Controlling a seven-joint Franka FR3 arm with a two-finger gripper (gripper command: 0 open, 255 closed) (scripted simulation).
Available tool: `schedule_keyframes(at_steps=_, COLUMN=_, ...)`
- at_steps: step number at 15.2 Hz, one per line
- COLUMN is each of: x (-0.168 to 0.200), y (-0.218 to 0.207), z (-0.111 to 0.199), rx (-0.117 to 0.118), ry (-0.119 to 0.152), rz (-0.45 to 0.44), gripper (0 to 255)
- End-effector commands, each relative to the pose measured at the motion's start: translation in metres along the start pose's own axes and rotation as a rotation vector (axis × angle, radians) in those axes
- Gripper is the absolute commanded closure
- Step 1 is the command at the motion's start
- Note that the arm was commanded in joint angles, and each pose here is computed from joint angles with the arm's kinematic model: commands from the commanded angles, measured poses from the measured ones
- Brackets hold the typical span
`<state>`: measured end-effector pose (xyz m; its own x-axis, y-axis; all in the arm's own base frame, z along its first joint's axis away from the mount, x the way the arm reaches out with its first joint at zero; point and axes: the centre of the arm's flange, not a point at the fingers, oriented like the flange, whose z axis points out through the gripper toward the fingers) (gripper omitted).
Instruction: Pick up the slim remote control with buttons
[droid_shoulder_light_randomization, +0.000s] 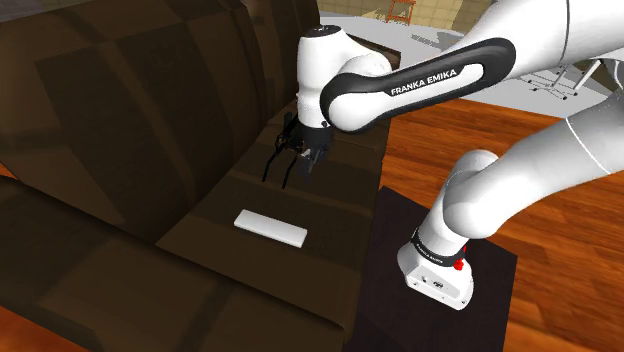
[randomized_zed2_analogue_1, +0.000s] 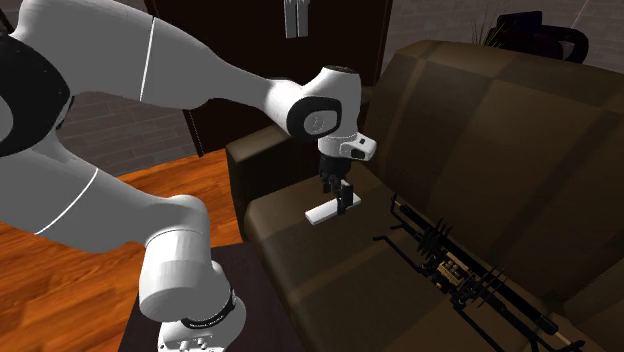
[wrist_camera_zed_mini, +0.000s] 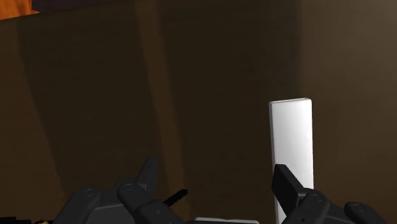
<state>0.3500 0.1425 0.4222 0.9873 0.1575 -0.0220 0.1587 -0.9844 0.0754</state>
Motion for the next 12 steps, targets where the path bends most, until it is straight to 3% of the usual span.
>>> schedule_keyframes(at_steps=1, x=0.011, y=-0.019, z=0.017, rx=0.01, ry=0.004, rz=-0.007, gripper=0)
schedule_keyframes(at_steps=12, x=0.06, y=-0.115, z=0.106, rx=0.059, ry=0.019, rz=-0.05, gripper=0)
